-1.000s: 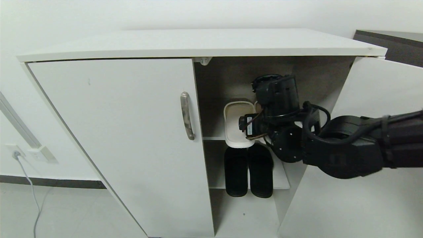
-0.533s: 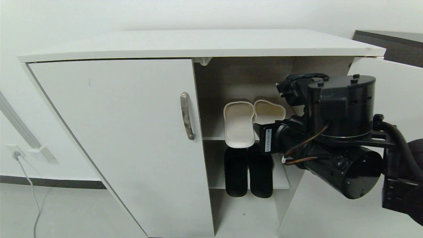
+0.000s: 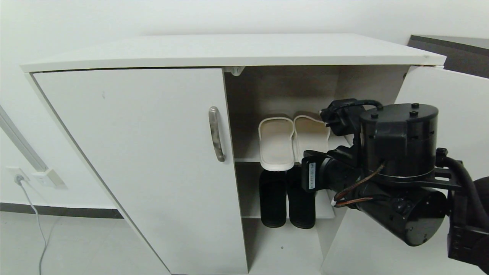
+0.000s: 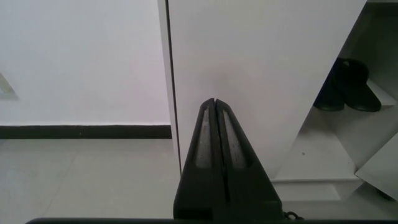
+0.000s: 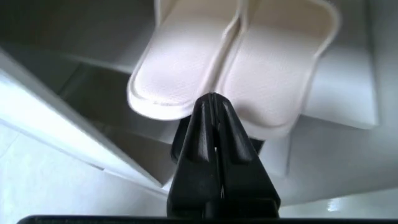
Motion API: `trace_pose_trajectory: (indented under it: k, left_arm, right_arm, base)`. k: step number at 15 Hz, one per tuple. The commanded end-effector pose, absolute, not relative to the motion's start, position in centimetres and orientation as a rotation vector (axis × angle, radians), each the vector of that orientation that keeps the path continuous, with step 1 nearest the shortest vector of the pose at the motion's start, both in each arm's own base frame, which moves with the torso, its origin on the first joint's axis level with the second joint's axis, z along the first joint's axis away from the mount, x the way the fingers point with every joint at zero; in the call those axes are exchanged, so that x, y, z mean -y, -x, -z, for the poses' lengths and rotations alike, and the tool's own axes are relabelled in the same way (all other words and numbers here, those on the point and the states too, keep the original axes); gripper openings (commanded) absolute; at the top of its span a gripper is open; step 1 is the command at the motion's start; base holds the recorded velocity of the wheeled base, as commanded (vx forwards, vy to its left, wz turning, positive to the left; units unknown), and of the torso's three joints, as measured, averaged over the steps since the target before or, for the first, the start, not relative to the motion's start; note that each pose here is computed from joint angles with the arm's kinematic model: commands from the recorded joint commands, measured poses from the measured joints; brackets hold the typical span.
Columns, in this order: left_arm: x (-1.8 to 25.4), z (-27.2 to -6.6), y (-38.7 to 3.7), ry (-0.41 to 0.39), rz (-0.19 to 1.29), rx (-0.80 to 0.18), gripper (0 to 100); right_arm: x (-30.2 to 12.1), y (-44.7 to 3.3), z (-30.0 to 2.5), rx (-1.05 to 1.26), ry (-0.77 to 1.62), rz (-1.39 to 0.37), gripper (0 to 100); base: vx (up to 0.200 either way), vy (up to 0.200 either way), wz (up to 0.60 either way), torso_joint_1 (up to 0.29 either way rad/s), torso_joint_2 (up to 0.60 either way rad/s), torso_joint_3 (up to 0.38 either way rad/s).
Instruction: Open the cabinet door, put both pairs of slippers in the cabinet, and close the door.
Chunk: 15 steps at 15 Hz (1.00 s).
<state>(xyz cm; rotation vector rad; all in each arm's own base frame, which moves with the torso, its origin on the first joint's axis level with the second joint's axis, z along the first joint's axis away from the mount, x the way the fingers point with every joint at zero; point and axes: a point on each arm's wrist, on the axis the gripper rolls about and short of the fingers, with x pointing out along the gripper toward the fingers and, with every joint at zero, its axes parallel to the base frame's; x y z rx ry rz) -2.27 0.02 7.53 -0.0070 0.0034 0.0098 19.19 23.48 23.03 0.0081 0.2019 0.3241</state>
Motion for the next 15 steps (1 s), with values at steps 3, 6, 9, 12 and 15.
trace_pose_trajectory:
  k: [3, 6, 9, 12, 15]
  left_arm:
    - [-0.02, -7.54, 2.27, 0.008, -0.011, -0.003, 0]
    - [-0.02, -7.54, 2.27, 0.008, -0.011, -0.003, 0]
    - [-0.02, -7.54, 2.27, 0.008, -0.011, -0.003, 0]
    - [-0.02, -7.54, 2.27, 0.008, -0.011, -0.003, 0]
    - [-0.02, -7.54, 2.27, 0.008, -0.011, -0.003, 0]
  right_arm:
    - [-23.61, -19.22, -22.13, -0.208, 0.015, -0.329, 0]
    - [-23.57, -19.19, -21.96, -0.213, 0.019, -0.329, 0]
    - [-23.57, -19.19, -21.78, -0.217, 0.024, -0.328, 0]
    - [-23.52, -19.15, -21.57, -0.223, 0.03, -0.328, 0]
    - [-23.46, -19.11, -21.33, -0.228, 0.036, -0.327, 0]
  base:
    - [-0.133, 0.0, 0.0, 0.002, 0.0, 0.0]
    - [-0.2, 0.0, 0.0, 0.004, 0.01, 0.005]
    - [-0.2, 0.0, 0.0, -0.006, 0.0, 0.004]
    - [-0.2, 0.0, 0.0, 0.002, 0.0, 0.002]
    - [-0.2, 0.0, 0.0, -0.001, 0.0, 0.001]
